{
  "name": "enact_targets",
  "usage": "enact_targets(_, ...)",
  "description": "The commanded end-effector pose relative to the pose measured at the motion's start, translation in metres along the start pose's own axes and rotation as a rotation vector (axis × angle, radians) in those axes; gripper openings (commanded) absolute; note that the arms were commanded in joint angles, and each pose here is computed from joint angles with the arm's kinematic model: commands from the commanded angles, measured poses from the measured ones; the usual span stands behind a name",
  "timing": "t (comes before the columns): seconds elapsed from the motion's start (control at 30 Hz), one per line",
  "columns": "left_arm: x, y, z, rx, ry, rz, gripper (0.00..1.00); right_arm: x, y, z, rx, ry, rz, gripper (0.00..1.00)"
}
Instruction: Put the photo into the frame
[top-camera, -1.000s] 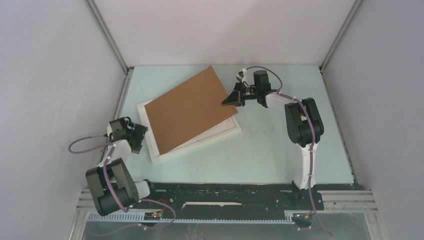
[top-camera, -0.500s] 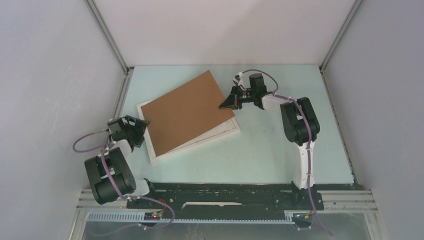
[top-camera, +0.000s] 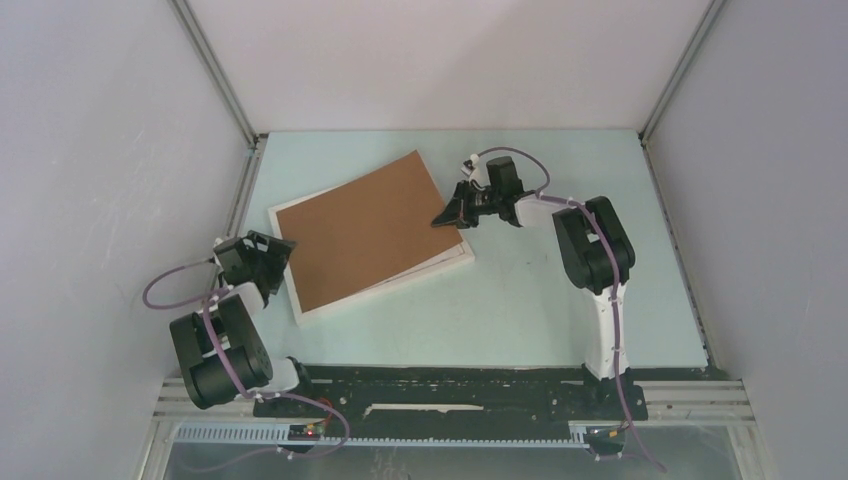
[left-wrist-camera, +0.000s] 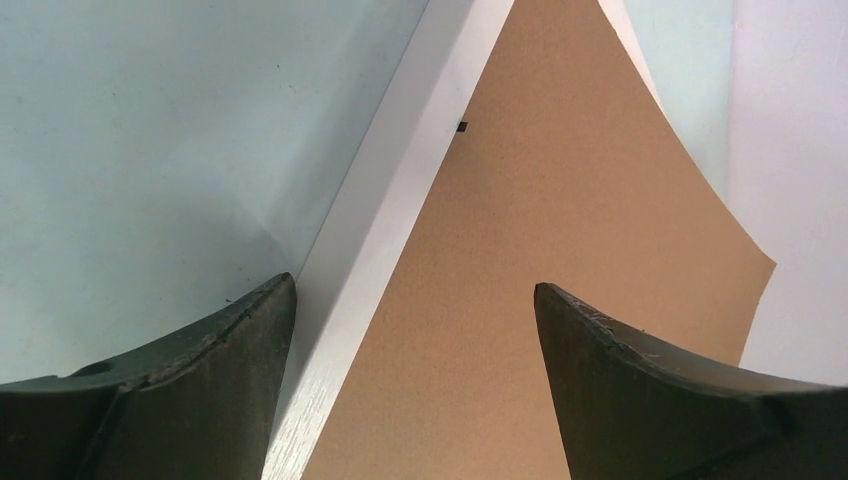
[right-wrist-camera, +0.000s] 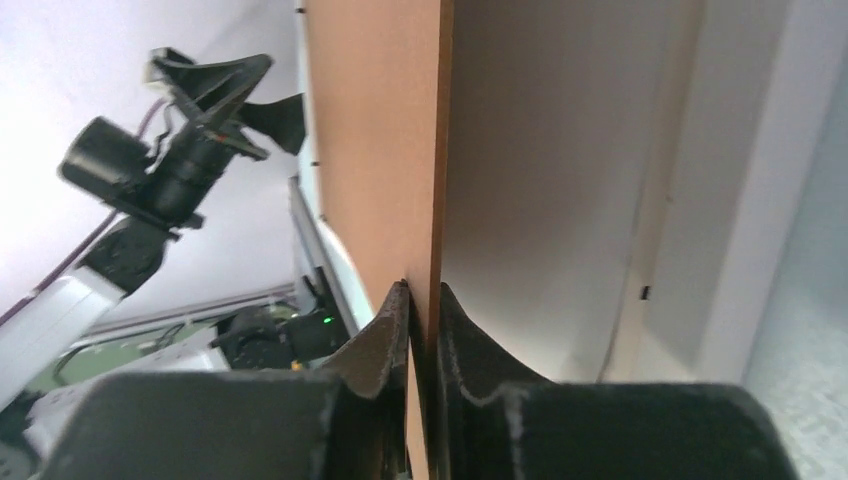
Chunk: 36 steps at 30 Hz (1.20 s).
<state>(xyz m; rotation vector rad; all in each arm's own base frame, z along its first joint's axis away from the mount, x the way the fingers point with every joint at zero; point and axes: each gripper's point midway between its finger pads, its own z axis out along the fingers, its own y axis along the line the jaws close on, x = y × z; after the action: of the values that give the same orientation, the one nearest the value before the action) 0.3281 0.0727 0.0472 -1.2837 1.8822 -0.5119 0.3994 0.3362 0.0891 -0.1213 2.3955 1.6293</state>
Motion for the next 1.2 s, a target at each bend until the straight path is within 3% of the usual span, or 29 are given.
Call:
enact_targets(0.0, 0.048, -0.005, -0.014, 0.055, 0.202, -0.023, 0.88, 0.023, 0.020, 0.014, 0.126, 0.025, -0.180, 0.22)
enact_targets(0.1, 0.046, -0.003, -0.014, 0.042, 0.193, -0.006, 0.88, 0.016, 0.013, 0.002, 0.215, 0.025, -0.198, 0.31)
enact_targets(0.27, 0.047, 0.000, -0.013, 0.034, 0.197, 0.001, 0.88, 0.015, 0.005, -0.010, 0.382, 0.050, -0.256, 0.60)
enact_targets(0.4, 0.048, 0.002, -0.014, 0.026, 0.198, 0.008, 0.88, 0.016, 0.006, -0.019, 0.500, 0.066, -0.322, 0.70)
enact_targets(0.93, 0.046, 0.001, -0.016, 0.022, 0.193, 0.028, 0.88, 0.008, -0.005, -0.052, 0.813, 0.095, -0.393, 0.85)
enact_targets(1.17, 0.045, 0.001, -0.016, 0.020, 0.196, 0.039, 0.88, 0.002, -0.003, -0.058, 0.730, 0.049, -0.372, 0.85)
